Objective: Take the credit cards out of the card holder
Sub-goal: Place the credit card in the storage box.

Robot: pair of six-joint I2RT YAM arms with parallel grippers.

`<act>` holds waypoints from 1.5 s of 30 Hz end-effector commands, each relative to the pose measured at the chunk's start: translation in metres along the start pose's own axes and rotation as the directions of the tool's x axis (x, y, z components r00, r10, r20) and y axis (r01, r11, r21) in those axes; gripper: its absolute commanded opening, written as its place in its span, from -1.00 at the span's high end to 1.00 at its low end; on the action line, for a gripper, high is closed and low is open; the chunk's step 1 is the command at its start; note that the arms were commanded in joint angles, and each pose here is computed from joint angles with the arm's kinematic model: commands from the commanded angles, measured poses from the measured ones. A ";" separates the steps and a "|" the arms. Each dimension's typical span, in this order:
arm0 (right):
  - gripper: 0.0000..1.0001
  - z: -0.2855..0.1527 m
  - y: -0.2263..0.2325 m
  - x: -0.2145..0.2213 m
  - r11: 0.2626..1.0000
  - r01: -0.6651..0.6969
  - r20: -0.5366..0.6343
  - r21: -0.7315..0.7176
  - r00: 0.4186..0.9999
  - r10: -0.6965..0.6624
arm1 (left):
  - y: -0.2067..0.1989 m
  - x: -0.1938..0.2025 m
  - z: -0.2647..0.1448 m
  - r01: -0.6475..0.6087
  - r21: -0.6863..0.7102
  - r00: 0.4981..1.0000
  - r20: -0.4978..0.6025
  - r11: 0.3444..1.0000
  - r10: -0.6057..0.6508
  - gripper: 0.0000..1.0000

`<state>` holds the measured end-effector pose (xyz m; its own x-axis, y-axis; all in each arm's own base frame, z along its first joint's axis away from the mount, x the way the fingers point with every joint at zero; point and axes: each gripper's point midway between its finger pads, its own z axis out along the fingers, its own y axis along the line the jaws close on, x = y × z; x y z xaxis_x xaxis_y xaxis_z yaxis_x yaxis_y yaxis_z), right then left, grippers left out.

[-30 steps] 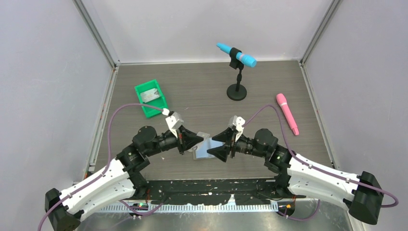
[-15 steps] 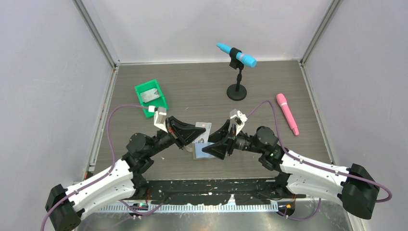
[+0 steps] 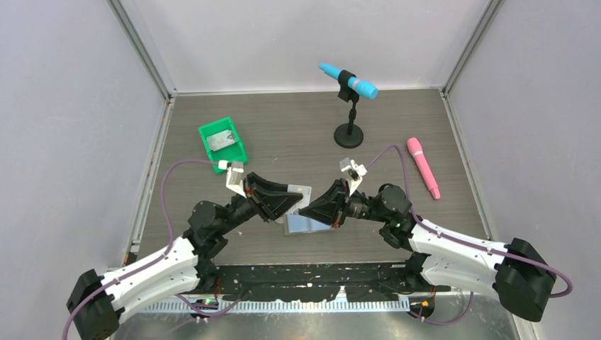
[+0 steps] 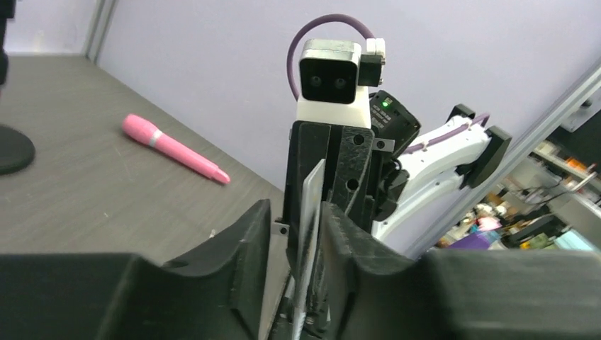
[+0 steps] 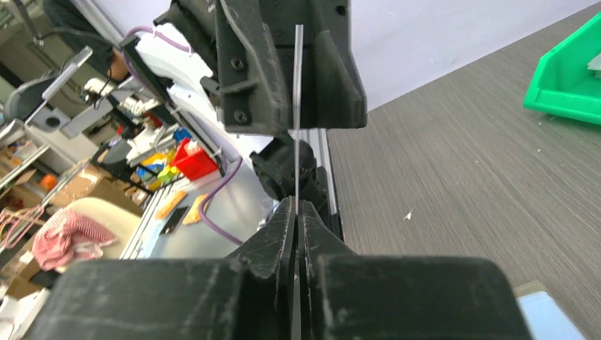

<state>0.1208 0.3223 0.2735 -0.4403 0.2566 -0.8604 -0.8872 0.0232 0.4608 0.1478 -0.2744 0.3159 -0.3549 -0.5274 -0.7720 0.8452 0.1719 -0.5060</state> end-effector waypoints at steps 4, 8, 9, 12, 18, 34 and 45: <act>0.89 -0.023 0.007 0.019 0.991 0.036 -0.141 -0.130 0.989 -0.055 | 0.011 0.007 -0.021 -0.087 -0.168 0.977 -0.206 0.982 0.051 -0.07; 0.90 -0.034 0.012 0.045 0.980 0.008 -0.291 -0.200 0.954 -0.067 | 0.005 0.010 -0.043 -0.187 -0.186 0.919 -0.381 0.965 0.105 -0.14; 0.89 -0.035 0.013 0.048 0.976 0.004 -0.309 -0.217 0.948 -0.072 | 0.002 0.009 -0.047 -0.208 -0.180 0.903 -0.413 0.961 0.118 -0.14; 0.90 -0.040 0.021 0.059 0.961 -0.067 -0.385 -0.268 0.922 -0.044 | -0.004 0.009 -0.057 -0.231 -0.182 0.860 -0.498 0.956 0.113 -0.15; 0.90 -0.041 0.024 0.064 0.952 -0.124 -0.430 -0.282 0.903 -0.010 | -0.014 0.024 -0.060 -0.181 -0.151 0.777 -0.628 0.972 0.047 -0.14; 0.90 -0.035 0.026 0.080 0.939 -0.224 -0.502 -0.261 0.862 0.066 | -0.016 0.064 -0.047 0.010 -0.119 0.659 -0.746 0.993 -0.096 0.47; 0.28 -0.023 0.001 0.079 0.976 -0.182 -0.494 -0.118 0.864 0.101 | -0.009 0.065 -0.044 0.036 -0.150 0.669 -0.731 0.988 -0.136 1.00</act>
<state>0.0611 0.3068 0.1871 -0.5628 -0.2971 -0.7714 -0.7504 -0.2077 0.6275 0.0906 -0.2699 0.2412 -0.6516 0.2762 -0.7065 0.7575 0.2857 -0.5870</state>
